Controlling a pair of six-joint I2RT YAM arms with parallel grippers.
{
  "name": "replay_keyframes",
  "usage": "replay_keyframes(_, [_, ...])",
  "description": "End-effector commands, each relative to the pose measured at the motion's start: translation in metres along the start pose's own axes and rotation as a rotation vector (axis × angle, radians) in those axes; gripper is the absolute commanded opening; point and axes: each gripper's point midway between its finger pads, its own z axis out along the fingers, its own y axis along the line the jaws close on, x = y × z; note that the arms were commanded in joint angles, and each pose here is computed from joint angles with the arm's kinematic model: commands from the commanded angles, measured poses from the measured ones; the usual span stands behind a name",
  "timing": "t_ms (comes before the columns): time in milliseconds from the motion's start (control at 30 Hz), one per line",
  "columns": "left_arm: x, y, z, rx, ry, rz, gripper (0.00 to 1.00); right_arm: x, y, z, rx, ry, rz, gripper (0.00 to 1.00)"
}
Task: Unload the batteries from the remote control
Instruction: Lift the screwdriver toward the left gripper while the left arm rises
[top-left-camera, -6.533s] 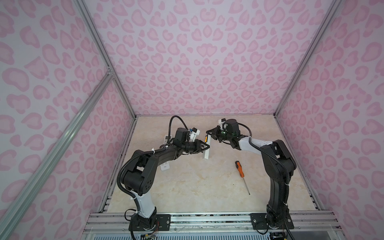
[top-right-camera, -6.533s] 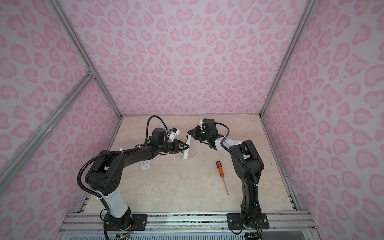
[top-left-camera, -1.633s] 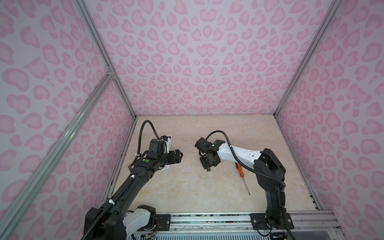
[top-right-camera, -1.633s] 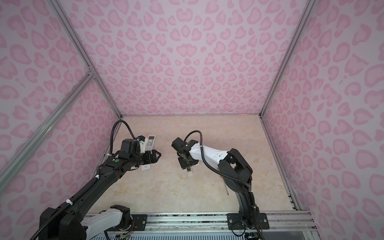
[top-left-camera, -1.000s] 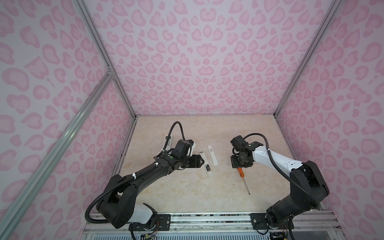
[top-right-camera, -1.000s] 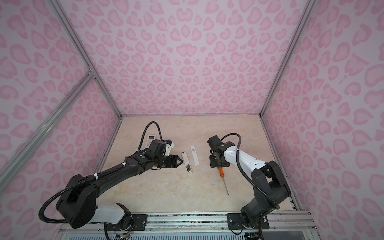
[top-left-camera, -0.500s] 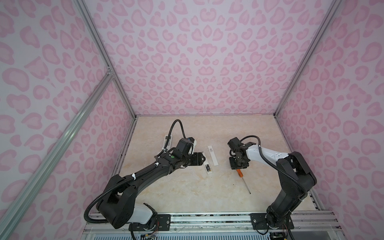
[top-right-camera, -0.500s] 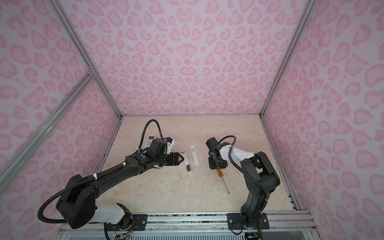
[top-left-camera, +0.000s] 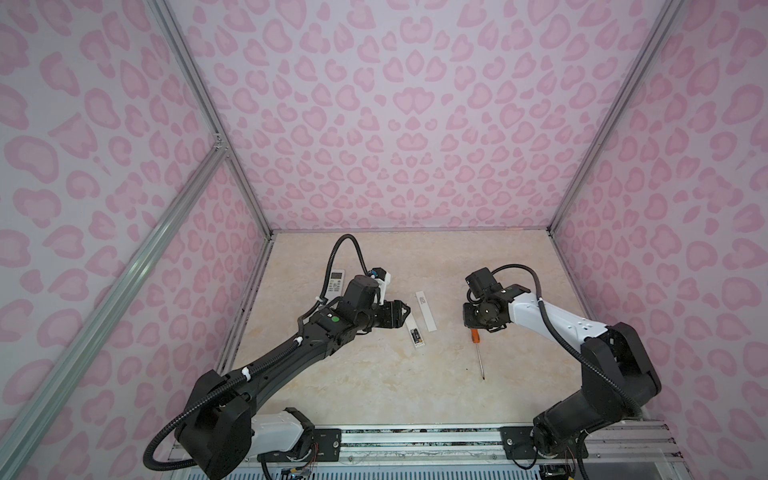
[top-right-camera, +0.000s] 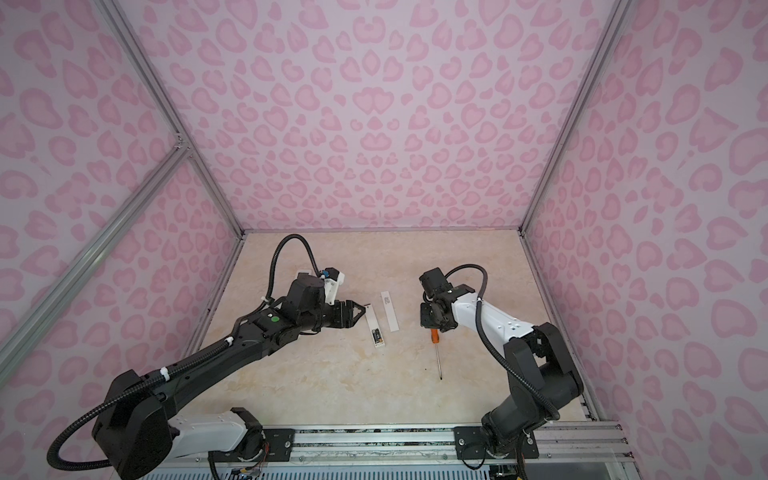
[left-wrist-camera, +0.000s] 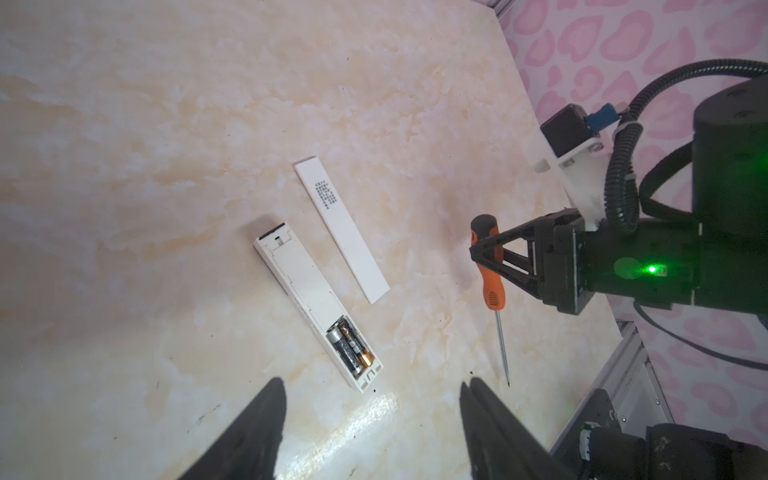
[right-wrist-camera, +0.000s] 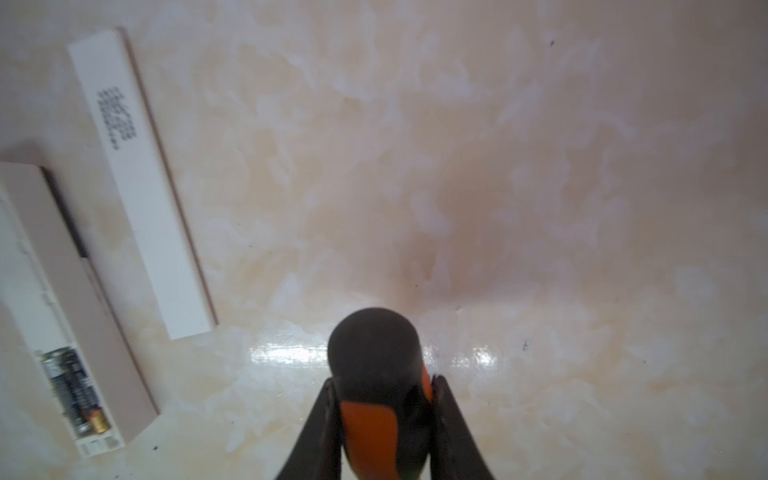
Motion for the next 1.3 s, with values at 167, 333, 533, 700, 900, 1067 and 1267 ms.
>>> replay_keyframes(167, [-0.016,-0.058,0.005,0.104,-0.144,0.185,0.73,-0.064,0.058,-0.069,-0.315,-0.234,0.160,0.10])
replay_keyframes(333, [-0.002,-0.089,0.023,0.187,-0.110,0.238,0.74,-0.080,0.072,-0.102,-0.417,-0.301,0.211,0.08])
replay_keyframes(533, [0.006,-0.114,0.035,0.290,-0.060,0.247,0.74,-0.089,0.094,-0.132,-0.579,-0.359,0.194,0.07])
replay_keyframes(700, [0.007,-0.127,0.035,0.398,-0.031,0.223,0.73,-0.089,0.112,-0.151,-0.722,-0.409,0.128,0.07])
replay_keyframes(900, [-0.005,-0.115,0.020,0.517,-0.061,0.107,0.67,-0.090,0.126,-0.171,-0.823,-0.447,0.061,0.06])
replay_keyframes(1067, [-0.003,-0.117,0.005,0.618,-0.054,0.115,0.62,-0.095,0.135,-0.193,-0.907,-0.500,0.010,0.05])
replay_keyframes(1267, [-0.006,-0.120,-0.010,0.690,-0.069,0.110,0.53,-0.095,0.147,-0.215,-0.991,-0.513,-0.059,0.04])
